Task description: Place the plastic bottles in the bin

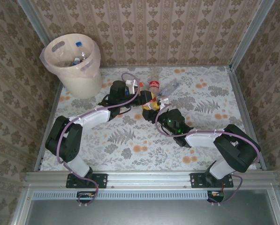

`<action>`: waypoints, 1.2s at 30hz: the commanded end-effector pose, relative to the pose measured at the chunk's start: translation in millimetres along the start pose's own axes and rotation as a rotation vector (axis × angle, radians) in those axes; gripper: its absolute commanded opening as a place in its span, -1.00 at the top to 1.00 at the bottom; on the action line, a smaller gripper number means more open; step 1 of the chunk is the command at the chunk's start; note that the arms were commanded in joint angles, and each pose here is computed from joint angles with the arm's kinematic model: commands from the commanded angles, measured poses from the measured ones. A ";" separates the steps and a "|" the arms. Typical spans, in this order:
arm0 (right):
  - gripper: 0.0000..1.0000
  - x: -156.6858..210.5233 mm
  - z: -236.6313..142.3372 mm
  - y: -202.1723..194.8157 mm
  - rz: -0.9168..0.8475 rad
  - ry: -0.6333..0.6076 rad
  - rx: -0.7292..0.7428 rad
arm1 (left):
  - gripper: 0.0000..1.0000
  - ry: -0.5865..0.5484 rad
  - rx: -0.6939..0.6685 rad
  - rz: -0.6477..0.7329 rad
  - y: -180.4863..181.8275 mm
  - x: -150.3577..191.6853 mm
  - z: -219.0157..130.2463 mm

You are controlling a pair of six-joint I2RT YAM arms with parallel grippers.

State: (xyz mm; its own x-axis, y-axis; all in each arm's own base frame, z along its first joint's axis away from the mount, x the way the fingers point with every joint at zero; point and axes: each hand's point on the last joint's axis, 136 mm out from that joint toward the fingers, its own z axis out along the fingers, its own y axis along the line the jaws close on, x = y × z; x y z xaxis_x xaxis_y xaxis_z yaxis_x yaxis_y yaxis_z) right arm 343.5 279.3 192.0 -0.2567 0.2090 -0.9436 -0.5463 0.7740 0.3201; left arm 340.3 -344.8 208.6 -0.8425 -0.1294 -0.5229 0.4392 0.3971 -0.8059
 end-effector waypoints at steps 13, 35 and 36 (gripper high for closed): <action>-0.90 -31.1 -52.1 -7.1 -0.121 -0.032 0.014 | -0.05 -0.065 -0.062 0.032 7.0 -26.5 -18.8; -0.99 -48.8 -108.5 -74.0 -0.099 -0.113 0.299 | 0.14 -0.284 -0.328 0.153 -1.0 -132.2 -122.0; -0.99 -48.3 -108.0 -73.8 -0.099 -0.111 0.298 | 0.14 -0.313 -0.341 0.158 -2.3 -141.4 -131.1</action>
State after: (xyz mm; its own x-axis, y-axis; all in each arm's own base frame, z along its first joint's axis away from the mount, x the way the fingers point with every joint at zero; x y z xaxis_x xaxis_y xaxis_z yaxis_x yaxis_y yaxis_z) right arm 310.4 154.3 228.1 -0.1117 0.1799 -0.9773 -0.3290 0.9213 0.2071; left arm 415.4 -230.4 296.9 -0.6716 -0.2874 -0.6829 0.3887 0.6479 -0.6551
